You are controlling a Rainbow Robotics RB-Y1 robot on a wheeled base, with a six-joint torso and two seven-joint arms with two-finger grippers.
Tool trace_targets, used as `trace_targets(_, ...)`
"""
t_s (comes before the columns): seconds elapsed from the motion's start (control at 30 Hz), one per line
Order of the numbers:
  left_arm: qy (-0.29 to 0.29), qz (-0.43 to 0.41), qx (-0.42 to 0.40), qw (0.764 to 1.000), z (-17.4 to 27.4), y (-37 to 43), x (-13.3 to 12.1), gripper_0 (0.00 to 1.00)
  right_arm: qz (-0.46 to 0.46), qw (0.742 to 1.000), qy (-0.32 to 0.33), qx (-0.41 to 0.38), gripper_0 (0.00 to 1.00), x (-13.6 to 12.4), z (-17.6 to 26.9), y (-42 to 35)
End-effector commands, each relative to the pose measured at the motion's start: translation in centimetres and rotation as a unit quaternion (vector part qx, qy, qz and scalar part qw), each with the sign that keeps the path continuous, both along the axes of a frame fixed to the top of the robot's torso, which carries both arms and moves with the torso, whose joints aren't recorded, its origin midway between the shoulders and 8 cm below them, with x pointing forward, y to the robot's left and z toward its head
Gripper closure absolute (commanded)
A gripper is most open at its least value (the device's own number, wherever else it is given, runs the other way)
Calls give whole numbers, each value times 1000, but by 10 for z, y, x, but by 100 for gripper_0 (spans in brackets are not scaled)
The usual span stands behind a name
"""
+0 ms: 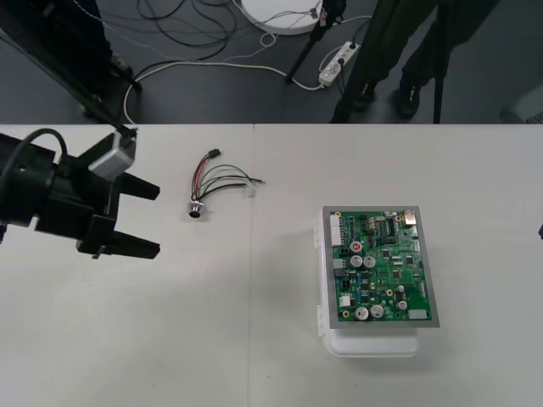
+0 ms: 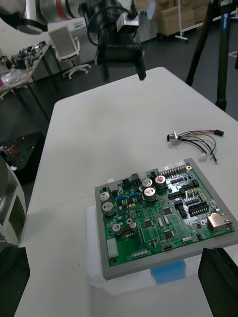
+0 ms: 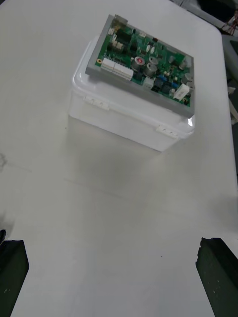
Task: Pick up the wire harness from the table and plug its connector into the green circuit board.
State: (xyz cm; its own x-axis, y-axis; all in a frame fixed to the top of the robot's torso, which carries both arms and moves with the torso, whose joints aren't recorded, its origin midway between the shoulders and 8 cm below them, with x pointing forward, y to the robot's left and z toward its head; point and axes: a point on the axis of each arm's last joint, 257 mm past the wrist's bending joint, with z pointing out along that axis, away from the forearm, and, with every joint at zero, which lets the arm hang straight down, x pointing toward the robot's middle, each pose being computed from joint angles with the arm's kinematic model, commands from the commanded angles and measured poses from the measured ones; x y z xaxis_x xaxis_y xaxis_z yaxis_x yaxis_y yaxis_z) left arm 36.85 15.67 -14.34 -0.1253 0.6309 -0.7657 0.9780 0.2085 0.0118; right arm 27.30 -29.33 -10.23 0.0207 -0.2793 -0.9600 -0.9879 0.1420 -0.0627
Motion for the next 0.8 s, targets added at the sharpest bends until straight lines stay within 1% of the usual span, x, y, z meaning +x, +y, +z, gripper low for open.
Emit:
trace_targets(0.03,-58,8,9,998,10,-28,37,0,6,1000,-1,-4,0,-24,-7,-17)
trace_targets(0.1,-50,25,22,998,5,-30,49,0,5,1000,-21,1,0,-35,-13,-21)
trace_targets(0.17,-46,37,27,998,4,-33,58,0,-4,999,-36,-2,0,-37,-20,-25)
trace_targets(0.27,-37,59,35,997,0,-37,73,0,-11,998,-58,-1,0,-31,-29,-25)
trace_targets(0.4,-34,90,45,994,-7,-38,92,0,-11,997,-74,34,0,-27,-34,-18)
trace_targets(0.6,-31,131,82,988,-21,-33,109,0,15,993,-96,72,0,-21,-44,-2)
trace_targets(0.8,-13,170,125,978,-34,-27,116,0,52,986,-132,88,0,-8,-43,12)
